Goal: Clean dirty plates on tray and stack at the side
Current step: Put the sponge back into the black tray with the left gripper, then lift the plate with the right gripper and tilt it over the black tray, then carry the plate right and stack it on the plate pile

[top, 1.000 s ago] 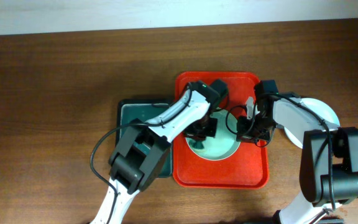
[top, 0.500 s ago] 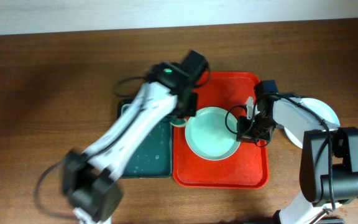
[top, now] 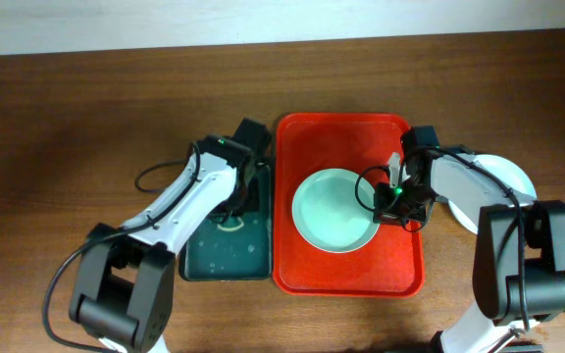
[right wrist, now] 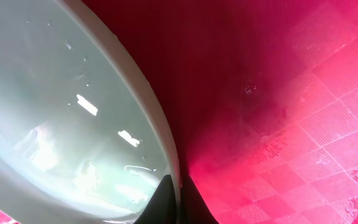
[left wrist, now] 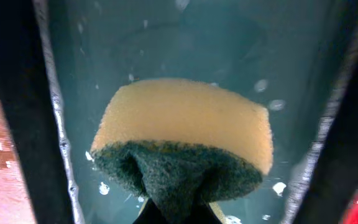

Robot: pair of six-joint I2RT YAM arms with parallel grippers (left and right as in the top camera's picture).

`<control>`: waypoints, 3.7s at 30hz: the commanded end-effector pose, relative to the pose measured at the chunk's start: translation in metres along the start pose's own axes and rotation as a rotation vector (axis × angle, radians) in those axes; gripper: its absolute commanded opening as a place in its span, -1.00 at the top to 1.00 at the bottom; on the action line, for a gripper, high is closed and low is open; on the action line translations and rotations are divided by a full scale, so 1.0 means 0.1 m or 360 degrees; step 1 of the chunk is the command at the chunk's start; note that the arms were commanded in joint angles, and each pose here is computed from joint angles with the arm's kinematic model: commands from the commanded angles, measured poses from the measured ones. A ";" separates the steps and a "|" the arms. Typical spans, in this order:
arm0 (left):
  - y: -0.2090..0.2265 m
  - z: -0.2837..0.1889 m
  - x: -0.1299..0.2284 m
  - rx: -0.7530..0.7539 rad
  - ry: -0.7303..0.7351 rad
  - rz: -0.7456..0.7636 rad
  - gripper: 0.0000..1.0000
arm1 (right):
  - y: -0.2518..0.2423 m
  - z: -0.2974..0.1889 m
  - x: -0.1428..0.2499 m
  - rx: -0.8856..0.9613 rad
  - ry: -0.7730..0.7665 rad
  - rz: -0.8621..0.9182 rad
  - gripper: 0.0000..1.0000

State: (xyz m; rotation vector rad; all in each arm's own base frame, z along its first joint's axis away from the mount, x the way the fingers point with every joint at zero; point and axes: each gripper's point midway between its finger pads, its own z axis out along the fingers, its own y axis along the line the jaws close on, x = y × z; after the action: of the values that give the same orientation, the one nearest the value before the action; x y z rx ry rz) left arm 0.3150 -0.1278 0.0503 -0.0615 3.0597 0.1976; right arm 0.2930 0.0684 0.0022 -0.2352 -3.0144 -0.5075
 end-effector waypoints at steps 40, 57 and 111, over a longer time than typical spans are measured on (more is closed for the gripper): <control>1.25 -1.82 -0.02 0.0288 -0.0604 -0.0452 -0.99 | 2.24 -1.29 -0.19 0.0519 -0.1236 -0.0838 0.92; 1.25 -1.82 -0.02 0.0288 -0.0605 -0.0453 -0.99 | 2.61 -1.65 0.20 0.0980 -0.1725 -0.1069 0.91; 1.25 -1.82 -0.02 0.0288 -0.0605 -0.0453 -0.99 | 1.51 -1.87 -0.08 -0.0522 -0.0561 -0.0337 0.92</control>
State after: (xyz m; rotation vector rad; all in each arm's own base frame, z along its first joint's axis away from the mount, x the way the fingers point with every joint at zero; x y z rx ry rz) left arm 0.2977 -0.0278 0.2411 -0.4138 2.6485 -0.0742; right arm 0.3410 0.1656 0.1695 0.0459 -3.4042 -0.6141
